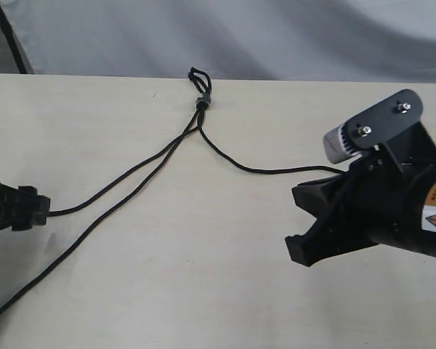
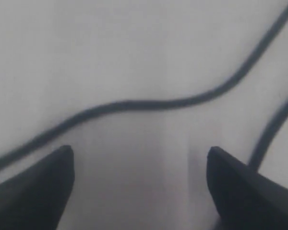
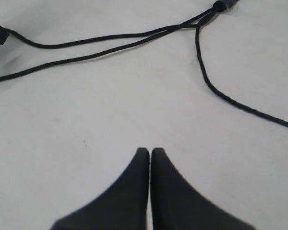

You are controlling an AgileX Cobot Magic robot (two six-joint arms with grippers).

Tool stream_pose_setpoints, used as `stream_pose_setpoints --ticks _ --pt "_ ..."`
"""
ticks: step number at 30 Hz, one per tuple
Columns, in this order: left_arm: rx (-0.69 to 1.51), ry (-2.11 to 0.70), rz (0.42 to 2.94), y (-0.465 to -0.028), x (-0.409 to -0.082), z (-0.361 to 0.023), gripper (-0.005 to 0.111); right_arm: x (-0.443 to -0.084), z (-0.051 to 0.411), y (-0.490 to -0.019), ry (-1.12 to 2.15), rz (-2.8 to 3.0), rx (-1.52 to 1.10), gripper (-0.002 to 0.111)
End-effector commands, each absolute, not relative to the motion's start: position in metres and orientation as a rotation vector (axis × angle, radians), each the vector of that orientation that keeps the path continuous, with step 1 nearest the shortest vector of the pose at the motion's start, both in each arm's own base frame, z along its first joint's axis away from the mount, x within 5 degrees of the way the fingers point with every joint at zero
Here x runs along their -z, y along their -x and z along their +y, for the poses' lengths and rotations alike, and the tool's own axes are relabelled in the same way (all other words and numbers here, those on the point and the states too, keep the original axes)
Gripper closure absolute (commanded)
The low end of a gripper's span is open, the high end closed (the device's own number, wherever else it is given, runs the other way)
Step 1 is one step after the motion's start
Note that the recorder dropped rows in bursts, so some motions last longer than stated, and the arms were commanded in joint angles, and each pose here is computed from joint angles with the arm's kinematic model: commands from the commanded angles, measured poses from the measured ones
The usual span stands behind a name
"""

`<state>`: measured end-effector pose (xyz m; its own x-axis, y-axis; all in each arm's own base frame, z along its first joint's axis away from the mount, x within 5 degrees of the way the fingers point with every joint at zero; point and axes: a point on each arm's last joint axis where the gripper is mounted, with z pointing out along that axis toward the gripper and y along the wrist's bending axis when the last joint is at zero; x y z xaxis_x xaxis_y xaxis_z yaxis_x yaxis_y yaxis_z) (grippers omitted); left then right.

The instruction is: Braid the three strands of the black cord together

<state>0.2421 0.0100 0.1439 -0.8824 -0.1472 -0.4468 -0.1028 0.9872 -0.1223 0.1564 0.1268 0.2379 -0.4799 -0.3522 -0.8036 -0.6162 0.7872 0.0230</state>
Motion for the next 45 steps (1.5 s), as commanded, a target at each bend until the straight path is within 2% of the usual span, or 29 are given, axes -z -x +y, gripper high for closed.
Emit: stream_pose_setpoints --ticks 1,8,15,21,24,29,30,36,39,45 --pt "0.199 0.040 2.758 -0.235 -0.140 -0.007 0.035 -0.231 0.132 -0.160 0.772 2.147 -0.366 0.106" --pt "0.258 -0.248 2.768 -0.230 -0.138 -0.046 0.035 -0.230 0.132 -0.160 0.779 2.149 -0.361 0.106" --pt "0.223 -0.248 2.736 -0.233 -0.136 -0.045 0.035 -0.229 0.132 -0.160 0.782 2.159 -0.358 0.106" --pt "0.198 -0.294 2.802 -0.235 -0.115 -0.044 0.036 -0.229 0.131 -0.159 0.785 2.166 -0.355 0.106" --pt "0.198 -0.299 2.819 -0.235 -0.111 -0.044 0.052 -0.229 0.131 -0.159 0.785 2.166 -0.355 0.106" --pt "0.223 -0.296 2.845 -0.233 -0.111 -0.046 0.102 -0.229 0.131 -0.159 0.785 2.166 -0.355 0.106" --pt "0.230 -0.303 2.854 -0.232 -0.110 -0.046 0.106 -0.229 0.131 -0.159 0.788 2.162 -0.353 0.106" --pt "0.305 -0.307 2.848 -0.227 -0.115 -0.065 0.105 -0.229 0.127 -0.164 0.816 2.141 -0.301 0.106" --pt "0.370 -0.333 2.803 -0.224 -0.127 -0.078 0.105 -0.230 0.113 -0.178 0.669 2.153 -0.276 0.106" --pt "0.501 -0.358 2.683 -0.224 -0.159 -0.103 0.105 -0.209 0.073 -0.221 0.435 2.300 -0.124 0.106"
